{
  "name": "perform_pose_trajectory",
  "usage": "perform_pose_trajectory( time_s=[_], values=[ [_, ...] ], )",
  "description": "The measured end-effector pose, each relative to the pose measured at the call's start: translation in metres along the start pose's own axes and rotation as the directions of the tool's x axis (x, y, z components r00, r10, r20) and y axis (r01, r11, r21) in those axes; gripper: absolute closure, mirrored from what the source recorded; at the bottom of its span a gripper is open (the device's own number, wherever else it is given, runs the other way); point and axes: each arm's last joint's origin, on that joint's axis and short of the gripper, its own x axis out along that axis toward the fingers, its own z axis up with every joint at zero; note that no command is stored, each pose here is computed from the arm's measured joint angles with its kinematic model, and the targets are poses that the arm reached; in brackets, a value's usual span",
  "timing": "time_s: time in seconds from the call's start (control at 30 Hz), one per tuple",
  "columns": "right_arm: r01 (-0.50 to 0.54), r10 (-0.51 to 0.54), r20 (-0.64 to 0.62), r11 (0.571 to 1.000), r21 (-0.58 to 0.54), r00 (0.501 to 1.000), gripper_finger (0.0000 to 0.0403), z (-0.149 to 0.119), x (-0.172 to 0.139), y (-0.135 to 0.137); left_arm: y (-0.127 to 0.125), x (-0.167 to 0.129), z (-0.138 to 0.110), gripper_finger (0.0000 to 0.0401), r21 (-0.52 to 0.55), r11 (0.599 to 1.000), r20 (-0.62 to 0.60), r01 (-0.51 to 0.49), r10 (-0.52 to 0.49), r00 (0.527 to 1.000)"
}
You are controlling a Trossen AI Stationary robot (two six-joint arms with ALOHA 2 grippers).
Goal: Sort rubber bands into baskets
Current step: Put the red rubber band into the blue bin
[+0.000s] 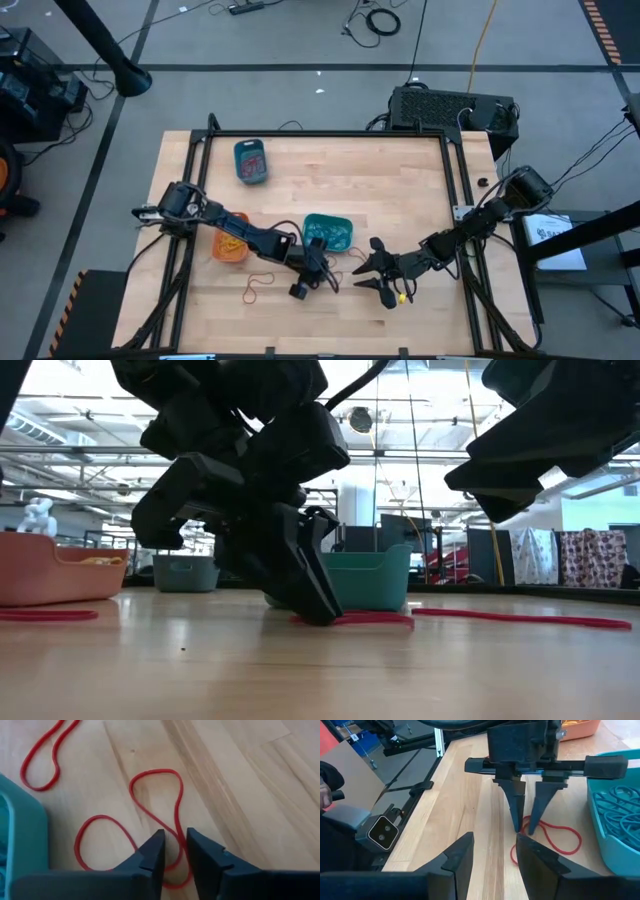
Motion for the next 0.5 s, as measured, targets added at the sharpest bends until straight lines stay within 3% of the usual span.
perform_pose_trajectory(
  time_s=[0.23,0.5],
  values=[
    [-0.001,0.001,0.001,1.0,0.003,1.0,0.0261,0.0,0.0,0.0,-0.003,0.0,0.0,0.0392,0.007,1.0,0.007,0.004,-0.004,1.0],
    [-0.001,0.001,0.002,1.0,0.004,1.0,0.0261,0.0,0.0,0.0,-0.013,-0.026,0.025,0.0397,0.107,0.994,0.12,0.001,-0.013,0.993]
  ],
)
